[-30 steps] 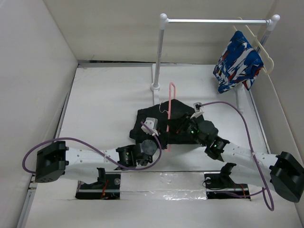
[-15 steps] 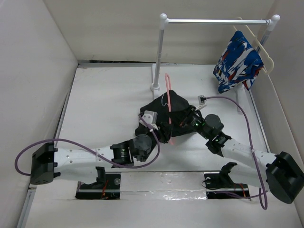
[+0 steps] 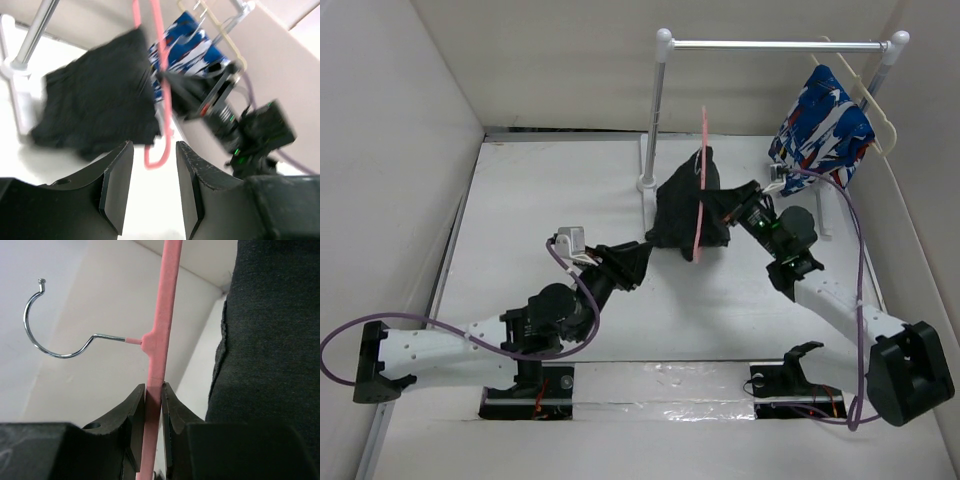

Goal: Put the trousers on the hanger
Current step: Place the trousers on the hanger, then place the hanger at the clothesline.

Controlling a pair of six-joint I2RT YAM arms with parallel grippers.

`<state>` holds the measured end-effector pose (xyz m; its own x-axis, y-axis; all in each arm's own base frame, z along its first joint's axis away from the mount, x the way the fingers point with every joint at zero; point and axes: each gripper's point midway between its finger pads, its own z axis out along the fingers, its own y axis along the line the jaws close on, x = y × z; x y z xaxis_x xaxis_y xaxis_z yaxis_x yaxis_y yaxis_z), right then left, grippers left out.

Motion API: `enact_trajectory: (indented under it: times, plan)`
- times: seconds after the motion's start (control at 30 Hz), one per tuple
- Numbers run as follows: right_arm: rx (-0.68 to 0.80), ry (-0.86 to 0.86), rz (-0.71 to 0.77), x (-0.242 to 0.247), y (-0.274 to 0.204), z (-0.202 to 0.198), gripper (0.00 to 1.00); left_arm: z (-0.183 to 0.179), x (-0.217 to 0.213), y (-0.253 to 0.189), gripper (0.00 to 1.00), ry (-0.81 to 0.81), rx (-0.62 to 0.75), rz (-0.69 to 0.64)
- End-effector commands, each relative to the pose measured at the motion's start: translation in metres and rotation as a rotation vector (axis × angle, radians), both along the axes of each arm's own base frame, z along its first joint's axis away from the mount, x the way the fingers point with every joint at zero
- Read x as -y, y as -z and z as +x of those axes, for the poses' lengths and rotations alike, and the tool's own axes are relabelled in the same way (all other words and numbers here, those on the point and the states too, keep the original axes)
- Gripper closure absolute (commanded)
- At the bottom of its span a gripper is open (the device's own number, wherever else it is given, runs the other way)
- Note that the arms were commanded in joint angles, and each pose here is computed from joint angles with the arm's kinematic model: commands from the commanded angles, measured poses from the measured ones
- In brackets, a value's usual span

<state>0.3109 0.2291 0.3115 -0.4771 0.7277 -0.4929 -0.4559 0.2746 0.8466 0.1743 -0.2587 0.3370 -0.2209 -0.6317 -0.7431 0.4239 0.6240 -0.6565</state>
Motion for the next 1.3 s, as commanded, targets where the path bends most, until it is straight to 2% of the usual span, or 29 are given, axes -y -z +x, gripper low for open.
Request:
enact_trajectory:
  times: [0.0,0.17,0.43,0.7,0.87,1.03,1.27]
  plan:
    - [0.285,-0.040,0.155,0.014,-0.100,-0.008,1.00,0.000,-0.001,0.022,0.63,-0.011,-0.041,0.017]
    - [0.335,-0.004,0.144,0.033,-0.132,0.021,1.00,-0.003,0.012,0.055,0.63,0.028,-0.100,0.062]
    - [0.364,0.010,0.138,0.051,-0.159,0.058,1.00,-0.013,0.025,0.107,0.64,0.089,-0.191,0.115]
    - [0.340,0.021,0.152,0.064,-0.170,0.105,1.00,-0.017,0.025,0.127,0.64,0.107,-0.231,0.136]
    - [0.380,-0.001,0.201,0.072,-0.189,0.116,1.00,-0.021,0.026,0.143,0.64,0.128,-0.259,0.156]
    - [0.359,0.037,0.162,0.081,-0.196,0.137,1.00,-0.024,0.023,0.165,0.64,0.125,-0.305,0.192]
    - [0.333,0.058,0.143,0.093,-0.194,0.164,1.00,-0.024,0.011,0.164,0.65,0.112,-0.310,0.162]
